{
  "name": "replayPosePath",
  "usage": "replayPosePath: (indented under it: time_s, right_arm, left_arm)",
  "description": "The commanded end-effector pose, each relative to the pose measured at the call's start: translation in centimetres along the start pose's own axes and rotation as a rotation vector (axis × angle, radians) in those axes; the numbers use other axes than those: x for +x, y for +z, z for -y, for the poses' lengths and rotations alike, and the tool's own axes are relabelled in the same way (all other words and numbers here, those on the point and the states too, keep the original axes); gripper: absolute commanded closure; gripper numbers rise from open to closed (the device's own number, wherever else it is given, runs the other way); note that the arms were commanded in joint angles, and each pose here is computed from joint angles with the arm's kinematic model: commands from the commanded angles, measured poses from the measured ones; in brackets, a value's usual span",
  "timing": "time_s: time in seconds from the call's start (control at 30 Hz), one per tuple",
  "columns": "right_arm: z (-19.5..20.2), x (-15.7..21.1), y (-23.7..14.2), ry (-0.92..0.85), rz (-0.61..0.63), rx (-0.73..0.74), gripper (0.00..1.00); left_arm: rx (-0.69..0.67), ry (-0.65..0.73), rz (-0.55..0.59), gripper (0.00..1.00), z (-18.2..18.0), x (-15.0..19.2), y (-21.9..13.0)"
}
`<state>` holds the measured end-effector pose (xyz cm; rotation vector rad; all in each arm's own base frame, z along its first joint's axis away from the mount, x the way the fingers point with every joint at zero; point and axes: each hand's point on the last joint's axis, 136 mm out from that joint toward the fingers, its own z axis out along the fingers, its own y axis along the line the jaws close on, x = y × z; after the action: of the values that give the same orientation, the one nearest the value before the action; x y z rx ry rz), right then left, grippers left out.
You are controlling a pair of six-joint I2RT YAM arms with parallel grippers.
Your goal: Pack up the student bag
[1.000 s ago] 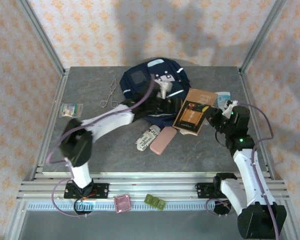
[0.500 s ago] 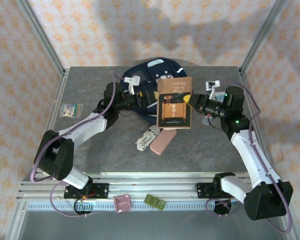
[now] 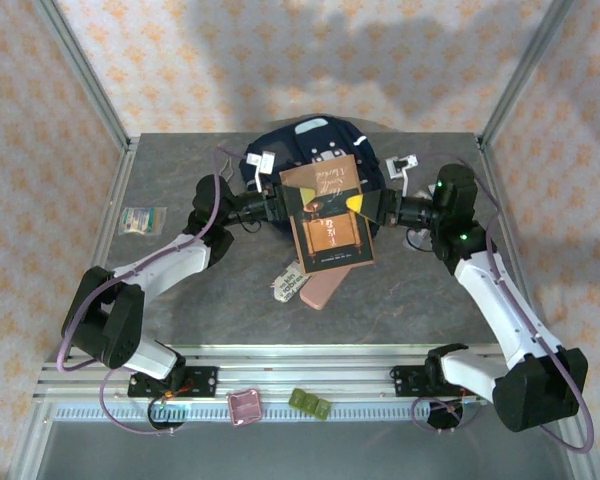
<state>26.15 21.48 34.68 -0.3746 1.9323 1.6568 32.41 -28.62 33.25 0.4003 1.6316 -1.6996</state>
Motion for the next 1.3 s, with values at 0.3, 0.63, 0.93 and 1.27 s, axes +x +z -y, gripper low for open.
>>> replayPosePath:
  time_s: [0.3, 0.63, 0.93, 1.27]
  right_arm:
    - [-3.2, -1.5, 0.2, -0.116, -0.017, -0.099, 1.00]
    - [-3.4, -2.2, 0.0, -0.122, 0.002, -0.096, 1.00]
    - [-5.6, -2.4, 0.2, -0.135, 0.004, -0.167, 1.00]
    - [-8.8, -2.6, 0.7, -0.170, 0.009, -0.265, 1.00]
  left_arm:
    - [0.379, -0.043, -0.003, 0.69, 6.3, -0.3, -1.9]
    - [0.326, -0.089, 0.027, 0.45, 4.4, -0.6, -3.3]
    - [-0.035, 0.021, 0.010, 0.20, -1.2, 0.8, -1.9]
    - [0.065, 0.023, 0.068, 0.17, 0.5, 0.5, -1.0]
